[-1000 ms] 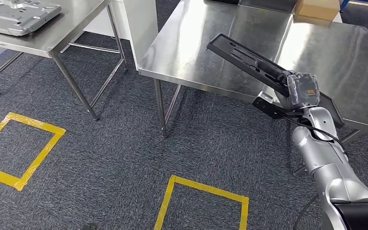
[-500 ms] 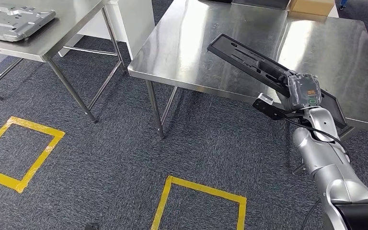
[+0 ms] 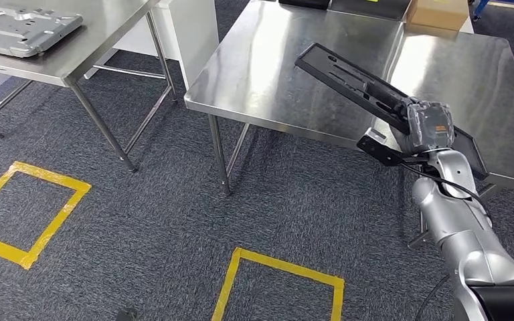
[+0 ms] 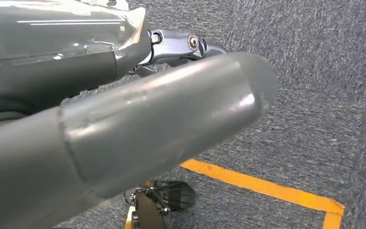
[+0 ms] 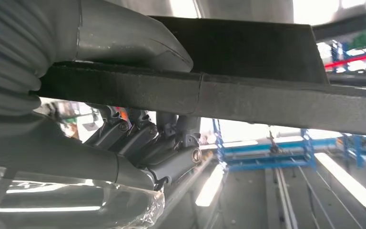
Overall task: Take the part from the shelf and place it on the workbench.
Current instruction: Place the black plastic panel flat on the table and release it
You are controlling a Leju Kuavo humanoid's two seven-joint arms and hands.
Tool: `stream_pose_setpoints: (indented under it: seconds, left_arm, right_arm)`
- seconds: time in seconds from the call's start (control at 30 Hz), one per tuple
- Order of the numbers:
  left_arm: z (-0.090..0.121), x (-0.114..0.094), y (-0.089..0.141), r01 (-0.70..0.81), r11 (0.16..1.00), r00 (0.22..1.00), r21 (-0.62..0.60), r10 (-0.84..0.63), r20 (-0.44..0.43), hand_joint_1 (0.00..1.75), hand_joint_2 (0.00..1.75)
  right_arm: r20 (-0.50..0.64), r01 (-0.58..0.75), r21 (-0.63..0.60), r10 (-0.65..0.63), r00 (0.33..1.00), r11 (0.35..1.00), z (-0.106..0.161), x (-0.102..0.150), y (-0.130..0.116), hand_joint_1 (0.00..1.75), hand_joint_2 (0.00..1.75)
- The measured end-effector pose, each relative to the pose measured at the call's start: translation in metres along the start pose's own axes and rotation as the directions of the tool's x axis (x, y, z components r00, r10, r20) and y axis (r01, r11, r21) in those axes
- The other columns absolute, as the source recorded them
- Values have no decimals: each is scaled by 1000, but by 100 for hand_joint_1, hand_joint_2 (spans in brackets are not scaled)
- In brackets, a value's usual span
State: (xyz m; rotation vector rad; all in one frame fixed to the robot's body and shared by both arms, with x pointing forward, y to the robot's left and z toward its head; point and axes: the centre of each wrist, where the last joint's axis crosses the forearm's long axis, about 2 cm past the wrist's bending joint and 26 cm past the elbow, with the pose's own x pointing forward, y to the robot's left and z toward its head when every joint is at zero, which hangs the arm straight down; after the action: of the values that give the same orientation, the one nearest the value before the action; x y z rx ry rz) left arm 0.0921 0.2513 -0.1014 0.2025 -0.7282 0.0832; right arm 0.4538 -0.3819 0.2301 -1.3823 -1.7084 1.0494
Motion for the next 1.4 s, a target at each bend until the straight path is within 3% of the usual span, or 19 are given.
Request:
stream_pose_setpoints:
  seconds: [1.2,1.3,1.4]
  left_arm:
    - [-2,4,-2,-2,1000,1000,-11,2,7,0,0]
    - [-2,3,-1,-3,1000,1000,-9,3,2,0,0]
    - [-2,2,0,-5,1000,1000,-4,5,-8,0,0]
  right_arm:
    - [-4,-18,24,18,1000,1000,5,-1,5,166,175]
    - [34,6,69,-8,999,998,5,7,9,166,175]
    - [135,91,146,-111,985,985,3,34,23,166,175]
